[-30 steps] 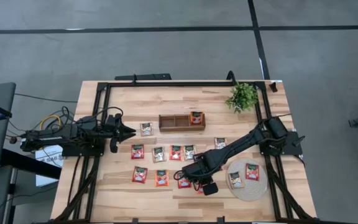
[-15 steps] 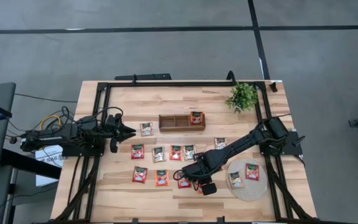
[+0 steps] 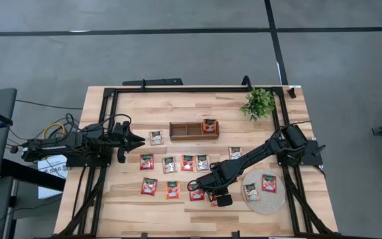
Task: Pick & Place Tea
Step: Put the orange tea bag into the right section of the wooden organizer
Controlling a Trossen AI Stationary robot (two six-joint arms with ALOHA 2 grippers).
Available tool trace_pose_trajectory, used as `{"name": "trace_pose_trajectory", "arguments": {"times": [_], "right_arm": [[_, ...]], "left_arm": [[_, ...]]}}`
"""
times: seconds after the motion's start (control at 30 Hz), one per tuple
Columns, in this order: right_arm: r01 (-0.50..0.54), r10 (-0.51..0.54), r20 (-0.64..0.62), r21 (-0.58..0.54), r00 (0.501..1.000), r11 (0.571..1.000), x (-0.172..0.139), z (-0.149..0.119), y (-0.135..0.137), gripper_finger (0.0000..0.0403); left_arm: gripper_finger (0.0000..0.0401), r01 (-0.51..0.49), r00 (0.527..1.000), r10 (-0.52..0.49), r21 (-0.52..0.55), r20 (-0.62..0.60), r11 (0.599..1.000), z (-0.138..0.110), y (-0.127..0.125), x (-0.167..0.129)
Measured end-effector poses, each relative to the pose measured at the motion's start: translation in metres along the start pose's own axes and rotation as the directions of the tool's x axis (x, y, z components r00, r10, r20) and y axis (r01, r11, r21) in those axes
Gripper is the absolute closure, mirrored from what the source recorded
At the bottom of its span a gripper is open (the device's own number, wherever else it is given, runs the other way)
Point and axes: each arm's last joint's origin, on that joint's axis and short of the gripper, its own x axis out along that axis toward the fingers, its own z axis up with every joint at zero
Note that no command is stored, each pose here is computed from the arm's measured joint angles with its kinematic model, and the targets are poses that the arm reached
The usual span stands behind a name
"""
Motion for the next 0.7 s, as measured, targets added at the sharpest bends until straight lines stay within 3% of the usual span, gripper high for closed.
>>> {"name": "trace_pose_trajectory", "arguments": {"times": [0.3,0.7], "right_arm": [[-0.001,0.001,0.004,-0.004,1.000,1.000,0.0001,0.0003,0.0006,0.0345],[-0.002,0.002,0.004,-0.004,1.000,1.000,0.0001,0.0003,0.0006,0.0347]], "left_arm": [[0.0318,0.005,1.000,-0.005,0.000,-0.002,1.000,0.0000,-0.0001,0.0000],[0.0318,0.006,1.000,-0.006,0.000,-0.002,1.000,-0.0001,-0.0002,0.0000]]}}
